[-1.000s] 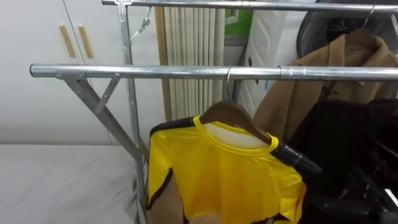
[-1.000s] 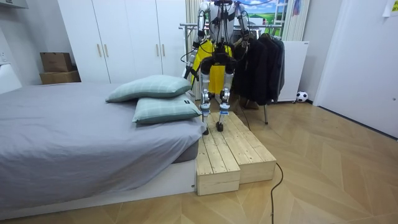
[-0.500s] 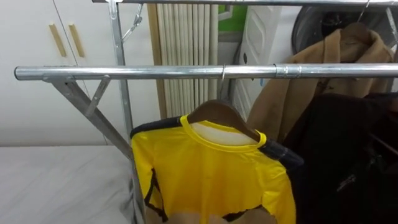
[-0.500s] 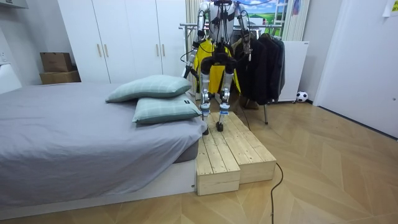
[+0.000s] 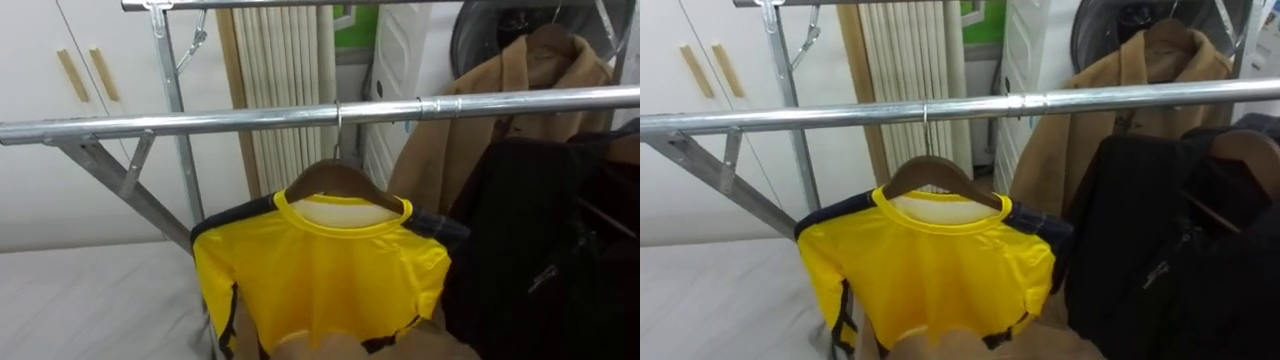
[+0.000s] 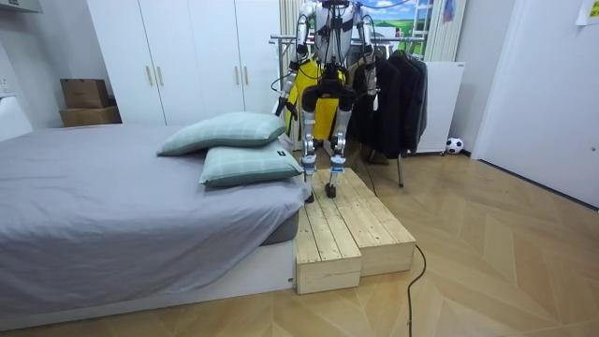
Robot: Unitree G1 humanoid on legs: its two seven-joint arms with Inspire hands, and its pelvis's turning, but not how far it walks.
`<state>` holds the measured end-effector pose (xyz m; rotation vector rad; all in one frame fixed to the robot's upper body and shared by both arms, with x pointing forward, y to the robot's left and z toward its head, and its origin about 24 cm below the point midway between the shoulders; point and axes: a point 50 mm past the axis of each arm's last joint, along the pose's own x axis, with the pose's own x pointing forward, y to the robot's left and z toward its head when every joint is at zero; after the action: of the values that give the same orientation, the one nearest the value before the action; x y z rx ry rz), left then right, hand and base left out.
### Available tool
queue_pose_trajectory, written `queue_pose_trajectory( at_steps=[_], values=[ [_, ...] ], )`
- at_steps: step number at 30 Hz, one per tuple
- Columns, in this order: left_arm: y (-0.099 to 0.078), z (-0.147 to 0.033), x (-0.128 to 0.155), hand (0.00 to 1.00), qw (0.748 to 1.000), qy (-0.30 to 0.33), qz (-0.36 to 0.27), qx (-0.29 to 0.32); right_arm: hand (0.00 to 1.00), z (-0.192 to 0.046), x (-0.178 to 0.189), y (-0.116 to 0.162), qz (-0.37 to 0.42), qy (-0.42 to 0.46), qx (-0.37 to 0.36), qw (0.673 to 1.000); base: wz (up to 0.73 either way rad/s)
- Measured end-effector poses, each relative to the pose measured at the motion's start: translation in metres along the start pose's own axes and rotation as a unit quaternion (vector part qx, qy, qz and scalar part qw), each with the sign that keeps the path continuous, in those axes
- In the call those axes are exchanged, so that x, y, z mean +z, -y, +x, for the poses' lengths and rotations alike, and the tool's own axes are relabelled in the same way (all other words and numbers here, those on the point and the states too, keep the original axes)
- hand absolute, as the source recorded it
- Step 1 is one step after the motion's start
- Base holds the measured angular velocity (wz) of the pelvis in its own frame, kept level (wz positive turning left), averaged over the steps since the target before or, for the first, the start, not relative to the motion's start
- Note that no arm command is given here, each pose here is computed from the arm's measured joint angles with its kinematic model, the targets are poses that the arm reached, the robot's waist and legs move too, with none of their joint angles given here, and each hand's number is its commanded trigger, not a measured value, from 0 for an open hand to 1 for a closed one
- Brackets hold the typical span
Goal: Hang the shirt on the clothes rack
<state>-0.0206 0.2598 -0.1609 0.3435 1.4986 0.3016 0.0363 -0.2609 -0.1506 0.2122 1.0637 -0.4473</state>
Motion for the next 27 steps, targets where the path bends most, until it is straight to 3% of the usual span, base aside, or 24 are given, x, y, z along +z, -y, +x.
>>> queue_pose_trajectory(
  at_steps=[9,27],
  values=[
    [0.007,0.000,-0.002,0.00,1.000,-0.008,-0.003,-0.012,0.00,-0.008,-0.040,0.001,0.007,-0.077,0.008,0.997,-0.06],
    [0.013,0.001,0.003,0.00,0.997,-0.044,0.003,-0.057,0.00,-0.005,-0.043,0.000,-0.016,-0.131,0.007,0.991,-0.03]
  ],
)
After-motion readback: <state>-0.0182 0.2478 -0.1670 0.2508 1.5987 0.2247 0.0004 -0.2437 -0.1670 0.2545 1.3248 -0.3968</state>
